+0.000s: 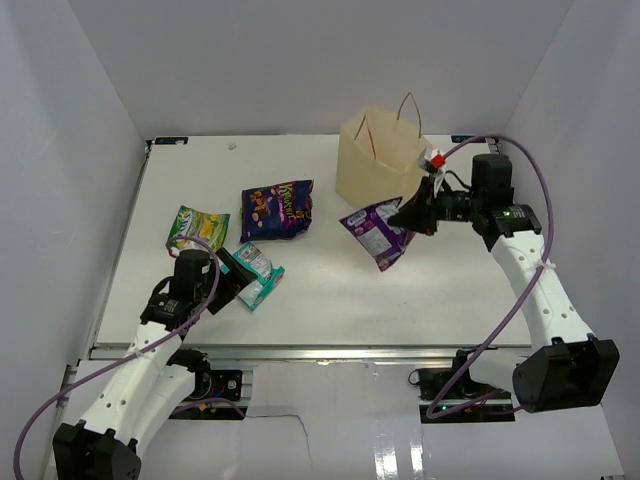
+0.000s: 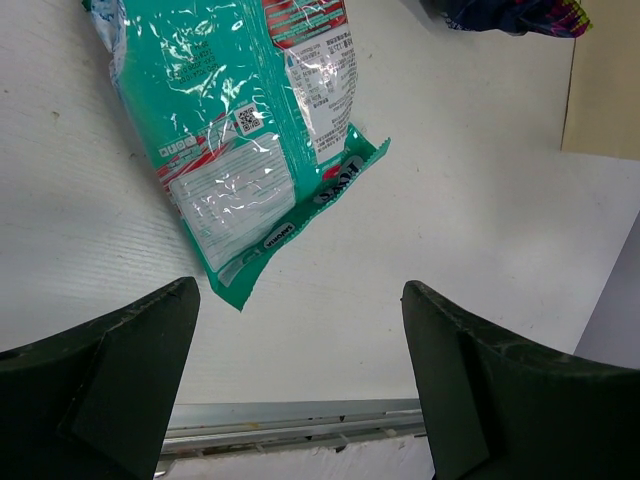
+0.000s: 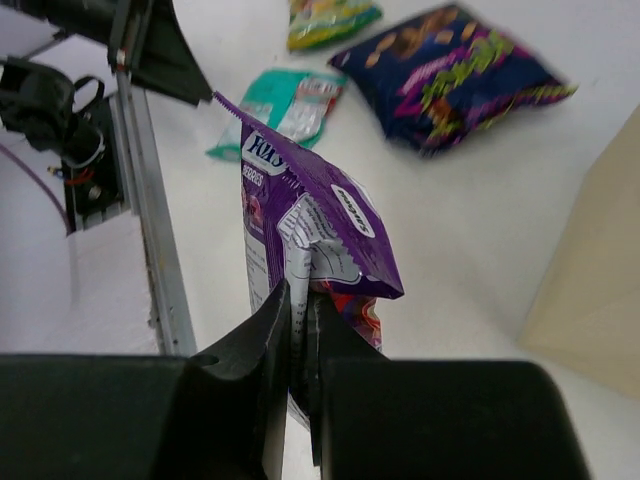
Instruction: Place the snacks into the paper bag
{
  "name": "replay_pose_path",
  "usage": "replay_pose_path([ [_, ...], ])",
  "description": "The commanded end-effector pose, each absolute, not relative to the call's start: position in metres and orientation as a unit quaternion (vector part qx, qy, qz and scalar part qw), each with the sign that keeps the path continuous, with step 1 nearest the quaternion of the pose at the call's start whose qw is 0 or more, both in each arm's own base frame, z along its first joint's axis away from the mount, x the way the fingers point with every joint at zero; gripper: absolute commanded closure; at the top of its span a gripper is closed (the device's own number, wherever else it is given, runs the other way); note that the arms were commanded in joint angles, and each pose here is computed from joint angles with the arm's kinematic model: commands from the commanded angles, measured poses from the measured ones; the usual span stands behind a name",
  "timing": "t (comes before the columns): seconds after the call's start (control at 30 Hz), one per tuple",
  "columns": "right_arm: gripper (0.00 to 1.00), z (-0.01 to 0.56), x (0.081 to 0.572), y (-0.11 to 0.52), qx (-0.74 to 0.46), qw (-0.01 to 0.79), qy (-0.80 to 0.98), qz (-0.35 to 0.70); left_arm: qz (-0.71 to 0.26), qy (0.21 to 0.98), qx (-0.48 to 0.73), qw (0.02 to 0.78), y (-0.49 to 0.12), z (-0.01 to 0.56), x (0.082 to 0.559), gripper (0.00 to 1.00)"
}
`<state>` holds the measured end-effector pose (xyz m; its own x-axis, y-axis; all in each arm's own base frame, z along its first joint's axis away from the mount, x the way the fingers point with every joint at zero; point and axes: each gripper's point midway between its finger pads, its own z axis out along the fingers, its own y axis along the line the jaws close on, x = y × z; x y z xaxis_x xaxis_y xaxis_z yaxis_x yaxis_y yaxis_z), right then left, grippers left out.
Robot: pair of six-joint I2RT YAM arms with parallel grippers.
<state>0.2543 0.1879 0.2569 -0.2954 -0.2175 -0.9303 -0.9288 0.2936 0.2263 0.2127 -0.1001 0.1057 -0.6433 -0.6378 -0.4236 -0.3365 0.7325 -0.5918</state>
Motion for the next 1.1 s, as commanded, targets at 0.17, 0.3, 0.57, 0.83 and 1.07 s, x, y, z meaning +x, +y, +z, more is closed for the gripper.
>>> replay_pose_path([
  [0.17,0.92,0.460,0.300,0.202,-0.430,0.597,0.549,0.395,-0.235,0.870,-0.281,0.331,-0.098,0.114,0.222,0.07],
  [0.3,0.92,0.517,0.338,0.196,-0.380,0.655,0.545,0.360,-0.237,0.871,-0.280,0.327,-0.100,0.111,0.221,0.07],
  [0.57,0.92,0.540,0.437,0.172,-0.282,0.723,0.573,0.263,-0.233,0.871,-0.287,0.324,-0.098,0.106,0.221,0.07],
  [0.83,0.92,0.464,0.489,0.155,-0.234,0.702,0.644,0.193,-0.222,0.871,-0.301,0.318,-0.095,0.100,0.219,0.08],
  [1.07,0.89,0.398,0.476,0.178,-0.261,0.665,0.675,0.185,-0.202,0.873,-0.317,0.310,-0.089,0.091,0.220,0.08],
])
